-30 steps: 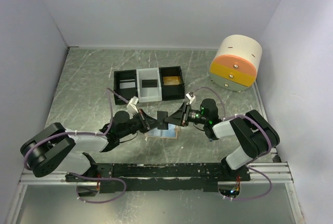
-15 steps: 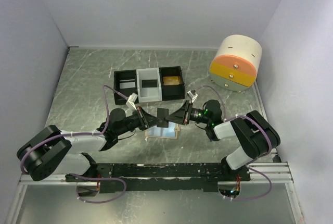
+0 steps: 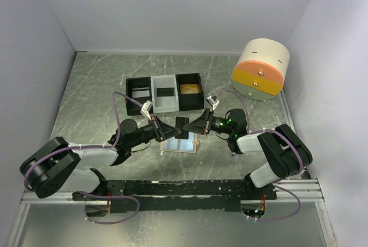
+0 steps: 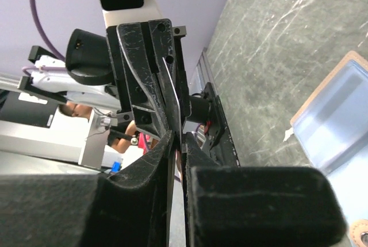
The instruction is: Take the credit cards out of the card holder
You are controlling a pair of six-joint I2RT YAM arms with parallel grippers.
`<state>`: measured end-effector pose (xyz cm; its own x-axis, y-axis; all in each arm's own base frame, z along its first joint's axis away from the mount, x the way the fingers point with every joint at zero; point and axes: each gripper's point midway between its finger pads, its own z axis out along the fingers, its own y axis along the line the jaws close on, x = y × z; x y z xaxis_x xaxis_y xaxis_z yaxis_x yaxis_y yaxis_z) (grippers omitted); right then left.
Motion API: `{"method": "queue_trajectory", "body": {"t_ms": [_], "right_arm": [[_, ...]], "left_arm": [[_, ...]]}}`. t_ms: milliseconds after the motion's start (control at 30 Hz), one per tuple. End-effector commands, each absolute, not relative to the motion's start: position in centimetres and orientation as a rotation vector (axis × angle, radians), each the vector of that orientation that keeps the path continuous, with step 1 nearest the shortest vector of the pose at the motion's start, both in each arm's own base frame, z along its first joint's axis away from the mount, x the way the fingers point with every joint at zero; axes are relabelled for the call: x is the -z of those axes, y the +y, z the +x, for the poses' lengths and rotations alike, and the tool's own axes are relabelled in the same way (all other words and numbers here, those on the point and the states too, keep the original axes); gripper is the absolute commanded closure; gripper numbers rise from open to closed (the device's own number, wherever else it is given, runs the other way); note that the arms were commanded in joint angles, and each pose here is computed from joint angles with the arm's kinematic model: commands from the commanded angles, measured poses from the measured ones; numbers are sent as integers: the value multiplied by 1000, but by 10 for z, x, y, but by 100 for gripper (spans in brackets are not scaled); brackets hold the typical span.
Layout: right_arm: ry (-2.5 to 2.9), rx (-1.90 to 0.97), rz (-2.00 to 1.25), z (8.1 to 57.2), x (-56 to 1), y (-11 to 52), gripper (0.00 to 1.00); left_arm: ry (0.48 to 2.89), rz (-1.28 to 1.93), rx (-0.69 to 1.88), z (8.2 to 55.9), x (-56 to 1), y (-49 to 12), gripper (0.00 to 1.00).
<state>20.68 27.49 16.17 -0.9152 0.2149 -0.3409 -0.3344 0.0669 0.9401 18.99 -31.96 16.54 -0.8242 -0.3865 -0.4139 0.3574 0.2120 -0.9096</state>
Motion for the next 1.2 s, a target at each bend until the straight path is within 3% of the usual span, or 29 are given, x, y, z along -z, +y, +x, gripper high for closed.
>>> {"method": "queue_trajectory", "body": {"t_ms": [0,67,200,567,867,1167], "right_arm": [[1881,-1946,-162,204,-177,274,93],[1883,-1942,-157,204,-175,274,100],[1893,-1920,-162,205,-174,274,100],[1984,-1741,-184,217,-163,272,100],[2044,-1597,-198,229,-155,268,100],[2091,-1426,-211,246,-151,262,100]], "left_arm": [[1828,10,1713,188,-184,-320,93],[1824,16,1709,188,-185,-319,93],[1815,15,1701,188,-187,-317,87],[1860,-2,1577,194,-179,-307,45],[1985,6,1360,203,-159,-294,38],[2078,-6,1033,217,-144,-259,18]]}}
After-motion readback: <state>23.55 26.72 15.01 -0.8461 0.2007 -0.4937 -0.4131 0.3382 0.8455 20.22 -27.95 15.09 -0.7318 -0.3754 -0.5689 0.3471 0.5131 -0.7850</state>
